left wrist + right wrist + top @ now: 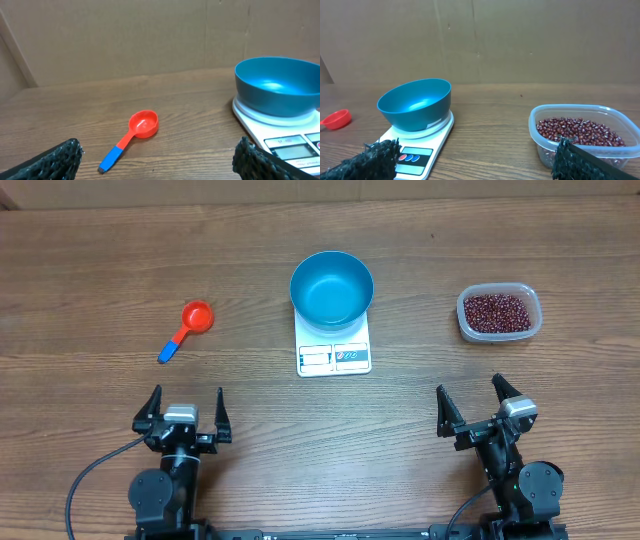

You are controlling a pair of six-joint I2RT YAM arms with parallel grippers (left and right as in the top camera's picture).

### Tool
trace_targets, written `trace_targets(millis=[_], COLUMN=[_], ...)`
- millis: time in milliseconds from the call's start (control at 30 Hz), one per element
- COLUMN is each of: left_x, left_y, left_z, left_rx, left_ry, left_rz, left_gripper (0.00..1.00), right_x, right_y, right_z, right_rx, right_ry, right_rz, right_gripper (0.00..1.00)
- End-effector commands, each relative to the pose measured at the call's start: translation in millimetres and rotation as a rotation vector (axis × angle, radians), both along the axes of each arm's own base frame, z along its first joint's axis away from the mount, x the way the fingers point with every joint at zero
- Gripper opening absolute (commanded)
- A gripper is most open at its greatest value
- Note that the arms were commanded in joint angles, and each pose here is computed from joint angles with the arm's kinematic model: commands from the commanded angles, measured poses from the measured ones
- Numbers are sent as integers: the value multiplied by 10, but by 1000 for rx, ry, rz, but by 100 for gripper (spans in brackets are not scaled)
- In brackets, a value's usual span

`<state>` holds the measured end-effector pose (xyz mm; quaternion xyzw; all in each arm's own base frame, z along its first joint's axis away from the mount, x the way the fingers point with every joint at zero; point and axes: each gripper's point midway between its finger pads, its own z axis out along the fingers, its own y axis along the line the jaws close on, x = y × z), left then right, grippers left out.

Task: Scoop item into bowl and weigh 150g on scale
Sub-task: 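Move the left gripper forward over the red scoop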

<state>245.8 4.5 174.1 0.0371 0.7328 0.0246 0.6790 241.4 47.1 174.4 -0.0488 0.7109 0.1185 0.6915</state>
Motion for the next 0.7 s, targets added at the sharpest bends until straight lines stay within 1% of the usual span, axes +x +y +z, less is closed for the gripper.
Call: trace_targets(millis=[0, 200, 333, 667], left_x=[16, 141, 269, 625], left_y=[22, 1, -71, -144], left_z=[271, 439, 465, 599], left_rx=[-20, -29, -48, -100], left_ry=[-12, 54, 160, 416], left_rz=[9, -9, -58, -117], left_gripper=[100, 100, 100, 100], right_x=[-1, -1, -1, -1], right_y=[7, 7, 7, 7], right_z=[-21, -21, -21, -21], right_rx=[0, 0, 0, 0], right_ry=[-3, -3, -3, -3], right_rz=[1, 1, 1, 1], right_gripper=[100, 100, 100, 100])
